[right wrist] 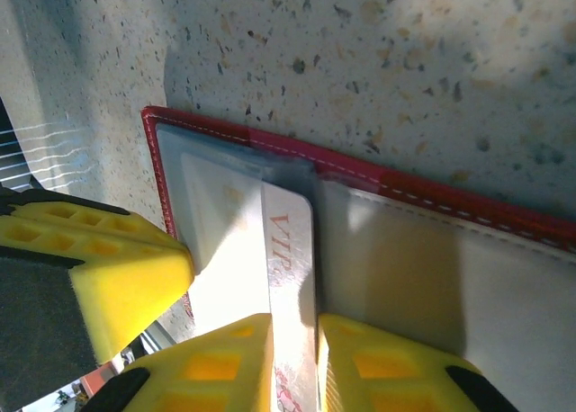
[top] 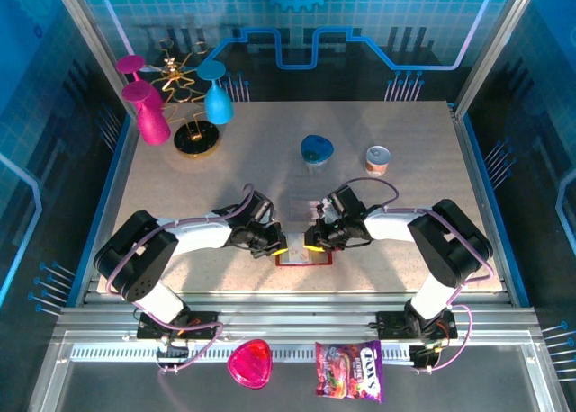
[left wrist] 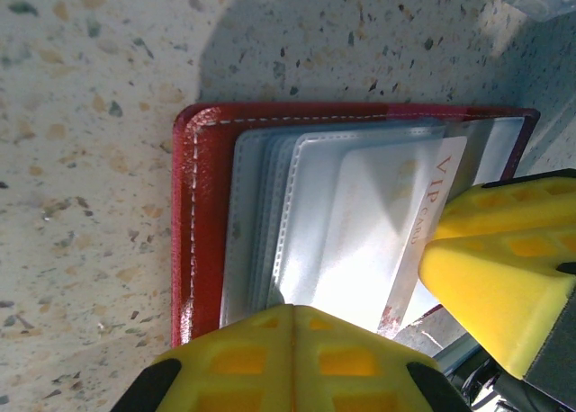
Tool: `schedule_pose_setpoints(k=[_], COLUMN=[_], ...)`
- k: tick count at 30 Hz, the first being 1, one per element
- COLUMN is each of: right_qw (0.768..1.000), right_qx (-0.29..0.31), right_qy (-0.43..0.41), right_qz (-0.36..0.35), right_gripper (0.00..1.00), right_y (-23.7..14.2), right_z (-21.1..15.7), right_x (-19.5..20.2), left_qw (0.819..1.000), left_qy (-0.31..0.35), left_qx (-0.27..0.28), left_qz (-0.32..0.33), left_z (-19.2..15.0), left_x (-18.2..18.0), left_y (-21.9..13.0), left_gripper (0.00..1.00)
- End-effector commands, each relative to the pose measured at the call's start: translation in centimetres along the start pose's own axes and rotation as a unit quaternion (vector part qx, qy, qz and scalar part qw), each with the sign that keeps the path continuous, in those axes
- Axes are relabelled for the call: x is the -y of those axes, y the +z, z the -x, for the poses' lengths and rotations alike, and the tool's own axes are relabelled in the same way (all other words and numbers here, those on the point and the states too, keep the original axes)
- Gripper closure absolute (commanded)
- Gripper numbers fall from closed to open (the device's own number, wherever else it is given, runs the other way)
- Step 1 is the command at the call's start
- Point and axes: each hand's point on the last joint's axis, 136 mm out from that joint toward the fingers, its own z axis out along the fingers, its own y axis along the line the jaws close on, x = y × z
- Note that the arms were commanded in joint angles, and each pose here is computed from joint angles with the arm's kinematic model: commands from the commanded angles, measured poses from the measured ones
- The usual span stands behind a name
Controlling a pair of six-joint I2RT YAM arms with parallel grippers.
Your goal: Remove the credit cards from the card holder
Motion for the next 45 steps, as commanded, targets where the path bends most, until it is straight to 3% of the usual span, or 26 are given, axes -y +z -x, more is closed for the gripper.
schedule_pose_setpoints(k=[1, 19, 45], right_qw=[1.0, 1.0, 0.998], right_qx=[-0.004, 0.015, 0.026], right_qy=[0.011, 0.006, -0.007], right_qz=[0.009, 0.0, -0.052], right_gripper=[0.81, 0.92, 0.93], right_y=[0.0, -1.3, -4.7], right_z=[-0.1, -0.1, -0.3], right_x=[0.3, 0.7, 2.4], left_qw=[1.0, 1.0, 1.0], left_qy=[0.004, 0.005, 0.011], left_qx=[-0.003, 0.001, -0.003], left_qz=[0.025, 0.025, 0.02], left_z=[-0.3, -0.2, 0.1], left_x=[-0.8, -0.7, 0.0], left_y=[0.2, 0.0, 0.2], left_gripper=[0.94, 0.94, 0.94])
